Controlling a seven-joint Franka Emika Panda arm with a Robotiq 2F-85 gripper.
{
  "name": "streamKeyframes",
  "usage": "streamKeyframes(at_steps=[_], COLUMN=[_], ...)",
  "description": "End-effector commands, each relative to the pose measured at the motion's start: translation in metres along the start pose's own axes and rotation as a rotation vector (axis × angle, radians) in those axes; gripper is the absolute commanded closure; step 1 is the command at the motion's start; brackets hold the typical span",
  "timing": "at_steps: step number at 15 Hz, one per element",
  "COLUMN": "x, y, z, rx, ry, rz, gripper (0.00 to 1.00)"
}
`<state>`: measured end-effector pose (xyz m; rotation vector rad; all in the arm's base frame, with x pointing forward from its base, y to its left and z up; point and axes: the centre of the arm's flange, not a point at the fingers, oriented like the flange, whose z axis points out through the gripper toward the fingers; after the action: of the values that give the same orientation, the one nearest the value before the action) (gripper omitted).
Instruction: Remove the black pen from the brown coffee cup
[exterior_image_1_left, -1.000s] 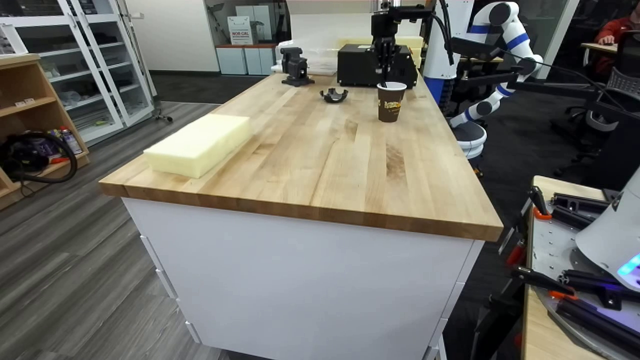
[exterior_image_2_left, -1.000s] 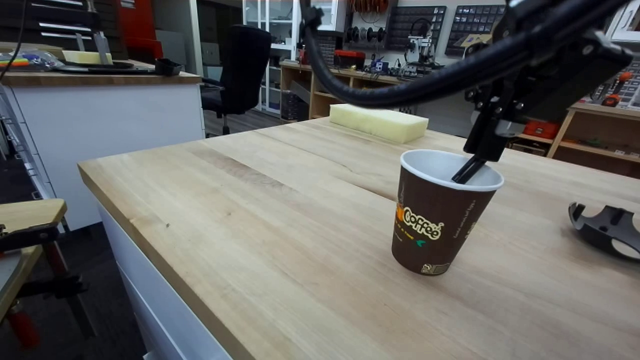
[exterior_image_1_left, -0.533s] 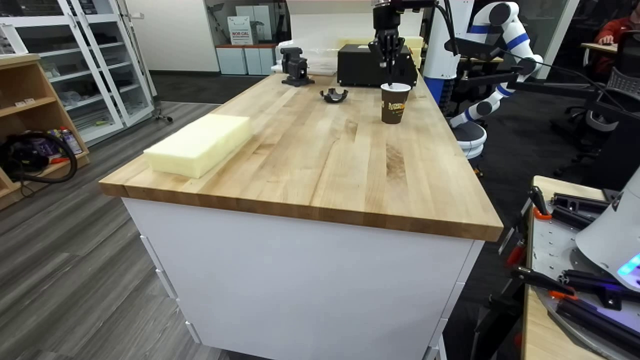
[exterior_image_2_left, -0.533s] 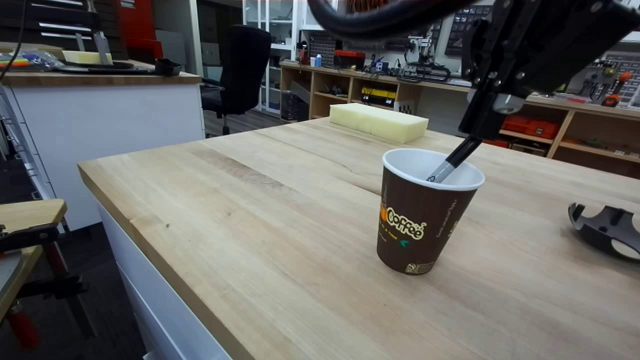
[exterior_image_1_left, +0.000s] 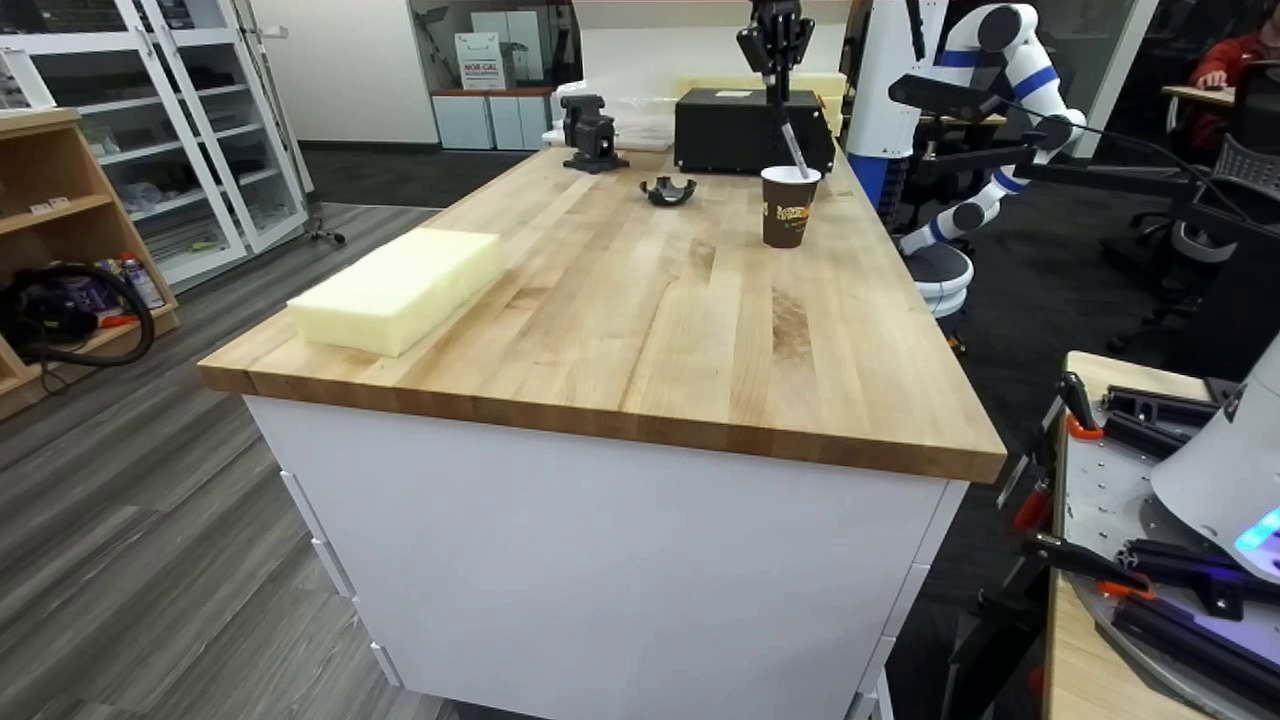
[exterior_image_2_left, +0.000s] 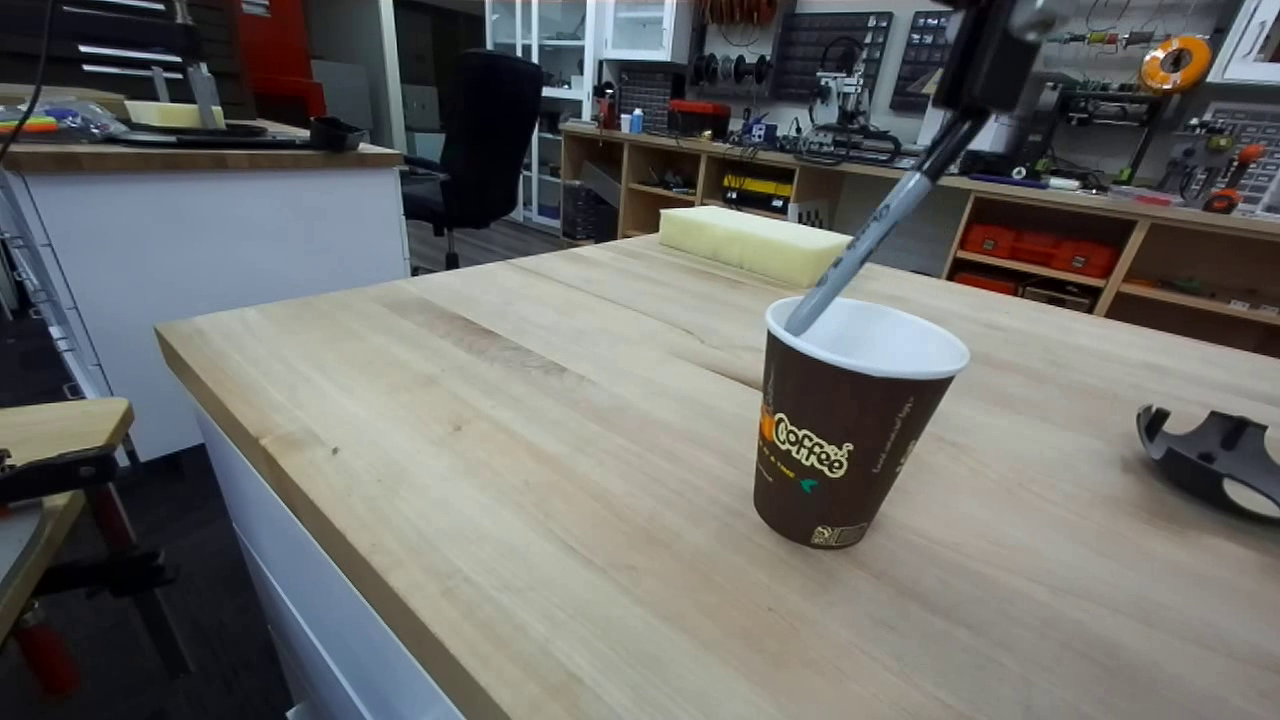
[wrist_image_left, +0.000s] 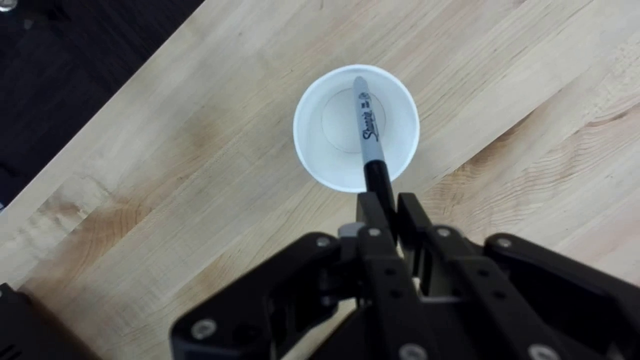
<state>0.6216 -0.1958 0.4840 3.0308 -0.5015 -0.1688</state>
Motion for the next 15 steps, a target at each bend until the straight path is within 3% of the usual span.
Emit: streamKeyframes(at_steps=[1,6,10,15], x=[-0.029,-0.049,-0.056,-0.097], y=[-0.031,-0.104,-0.173,-0.248], z=[-0.046,-0.076,-0.050,0.019], rx=[-0.045,-0.040,0.015,0.045], ry=[0.046,0.181,0.245,0.153], rz=[0.011,-0.070,-0.139,-0.224], gripper=[0.97,0.97,0.97,0.97])
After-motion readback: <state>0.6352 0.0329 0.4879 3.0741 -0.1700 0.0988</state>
